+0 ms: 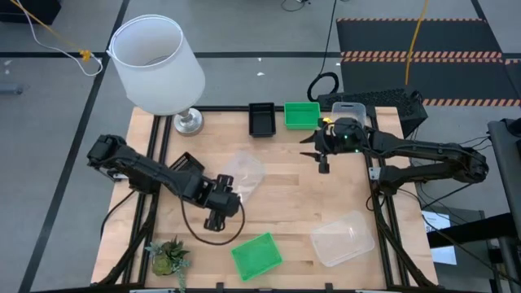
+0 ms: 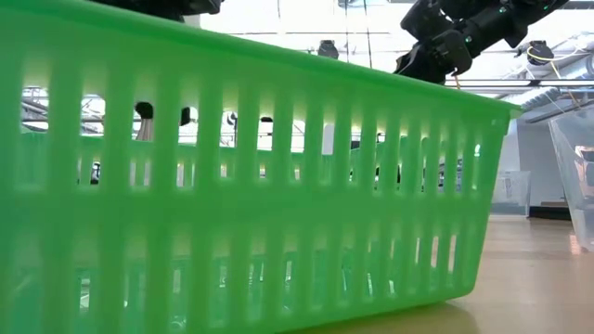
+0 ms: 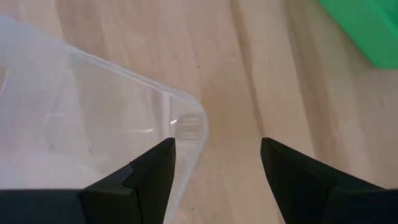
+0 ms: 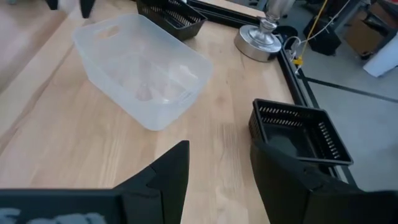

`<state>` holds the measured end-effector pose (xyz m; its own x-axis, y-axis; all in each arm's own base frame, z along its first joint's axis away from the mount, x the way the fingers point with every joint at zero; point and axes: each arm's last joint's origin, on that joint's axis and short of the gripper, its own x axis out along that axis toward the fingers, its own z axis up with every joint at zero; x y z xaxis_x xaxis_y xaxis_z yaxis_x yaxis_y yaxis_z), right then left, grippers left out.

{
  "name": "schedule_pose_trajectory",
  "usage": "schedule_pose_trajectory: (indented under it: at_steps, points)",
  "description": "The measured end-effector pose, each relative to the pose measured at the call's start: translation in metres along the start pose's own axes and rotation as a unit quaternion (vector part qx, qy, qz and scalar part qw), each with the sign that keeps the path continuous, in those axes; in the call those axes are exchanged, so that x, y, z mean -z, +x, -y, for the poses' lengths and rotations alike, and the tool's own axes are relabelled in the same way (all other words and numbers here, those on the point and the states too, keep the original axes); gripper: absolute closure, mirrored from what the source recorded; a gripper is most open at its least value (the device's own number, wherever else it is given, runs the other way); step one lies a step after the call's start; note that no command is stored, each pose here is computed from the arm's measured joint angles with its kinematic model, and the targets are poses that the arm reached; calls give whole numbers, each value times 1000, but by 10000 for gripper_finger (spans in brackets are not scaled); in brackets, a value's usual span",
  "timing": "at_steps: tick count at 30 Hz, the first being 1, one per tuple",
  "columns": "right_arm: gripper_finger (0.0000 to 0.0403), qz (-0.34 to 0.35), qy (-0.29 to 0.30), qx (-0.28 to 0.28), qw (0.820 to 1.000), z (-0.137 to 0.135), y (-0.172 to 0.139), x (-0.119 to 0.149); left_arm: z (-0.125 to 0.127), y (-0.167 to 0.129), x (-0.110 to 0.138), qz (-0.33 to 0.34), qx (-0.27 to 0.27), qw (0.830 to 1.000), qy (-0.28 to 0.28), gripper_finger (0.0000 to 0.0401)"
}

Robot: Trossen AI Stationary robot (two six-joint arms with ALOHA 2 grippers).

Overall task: Stack baskets by color
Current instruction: Stack the middle transparent bin on top of the top right transparent bin

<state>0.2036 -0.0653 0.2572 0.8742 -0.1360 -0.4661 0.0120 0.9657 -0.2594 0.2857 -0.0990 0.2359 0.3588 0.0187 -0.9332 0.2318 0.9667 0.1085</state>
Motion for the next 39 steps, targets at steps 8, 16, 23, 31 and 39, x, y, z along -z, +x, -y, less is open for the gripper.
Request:
schedule_pose_trajectory:
  at_steps: [8, 16, 23, 31, 39]
  points:
    - [238, 0, 0, 0, 1000, 0, 0, 0, -1, 21, 16, -19, -10, 1000, -2, 197]
    - [238, 6, 0, 2, 1000, 0, 0, -1, -11, 44, 29, -7, -18, 998, 52, 319]
    - [238, 42, -14, -16, 999, -11, 5, -12, -25, 43, 22, 16, -28, 991, 132, 390]
    - [238, 91, -75, -31, 993, -42, 26, -28, -50, 31, 5, 42, -51, 983, 171, 395]
    - [238, 67, -93, -70, 991, -56, 58, -48, -66, 15, -11, 69, -68, 969, 227, 395]
